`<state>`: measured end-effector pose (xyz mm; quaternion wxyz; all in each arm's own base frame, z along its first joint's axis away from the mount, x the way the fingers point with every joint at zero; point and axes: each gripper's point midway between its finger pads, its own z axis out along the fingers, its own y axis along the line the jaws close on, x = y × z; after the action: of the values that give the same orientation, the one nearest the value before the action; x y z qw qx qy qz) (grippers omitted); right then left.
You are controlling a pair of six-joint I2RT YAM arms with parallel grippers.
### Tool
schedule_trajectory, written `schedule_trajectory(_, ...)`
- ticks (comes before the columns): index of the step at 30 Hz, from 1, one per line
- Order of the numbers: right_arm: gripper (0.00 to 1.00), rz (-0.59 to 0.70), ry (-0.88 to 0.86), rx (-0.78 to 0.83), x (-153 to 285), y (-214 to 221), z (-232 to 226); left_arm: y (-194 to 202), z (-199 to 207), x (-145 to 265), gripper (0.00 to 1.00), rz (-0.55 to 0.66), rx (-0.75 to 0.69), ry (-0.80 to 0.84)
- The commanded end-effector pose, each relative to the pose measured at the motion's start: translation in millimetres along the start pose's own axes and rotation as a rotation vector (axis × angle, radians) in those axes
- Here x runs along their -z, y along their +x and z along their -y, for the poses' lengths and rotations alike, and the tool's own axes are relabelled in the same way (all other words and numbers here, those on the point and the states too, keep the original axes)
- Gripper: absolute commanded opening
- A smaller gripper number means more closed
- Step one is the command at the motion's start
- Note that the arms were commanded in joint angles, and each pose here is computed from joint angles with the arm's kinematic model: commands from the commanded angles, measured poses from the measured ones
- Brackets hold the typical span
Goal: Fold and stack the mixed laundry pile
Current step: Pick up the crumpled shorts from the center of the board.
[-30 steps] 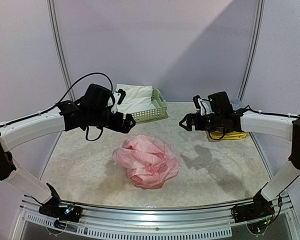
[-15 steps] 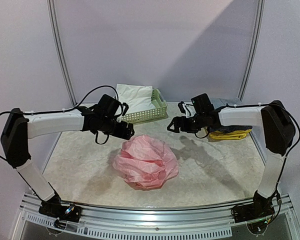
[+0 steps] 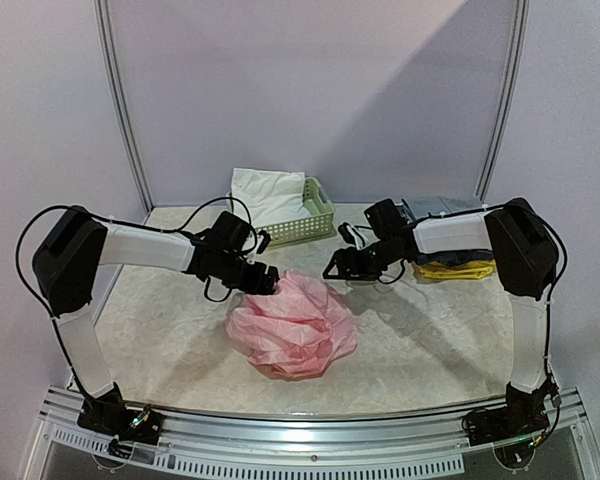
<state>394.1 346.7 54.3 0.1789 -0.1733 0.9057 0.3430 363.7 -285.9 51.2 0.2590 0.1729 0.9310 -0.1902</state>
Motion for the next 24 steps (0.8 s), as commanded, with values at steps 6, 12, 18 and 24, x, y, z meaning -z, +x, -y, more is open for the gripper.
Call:
schedule_trajectory(6, 0.81, -0.093, -0.059, -0.023, -29.9, 13.5, 3.8, 16.3, 8.4, -40.0, 0.7, -0.054, 0.047, 0.129)
schedule_trajectory(12, 0.65, -0.107, -0.105, -0.031, -37.9, 13.5, -0.3, 17.9, 12.5, -46.1, 0.45, -0.043, 0.048, 0.165)
schedule_trajectory(18, 0.24, -0.113, -0.158, -0.033, -41.4, 10.5, -7.5, 11.9, 20.7, -45.0, 0.0, 0.004, 0.046, 0.217)
schedule_trajectory(24, 0.0, -0.075, -0.139, -0.002, -20.4, -3.7, -19.4, -3.0, 31.1, -12.0, 0.0, 0.082, 0.001, 0.203)
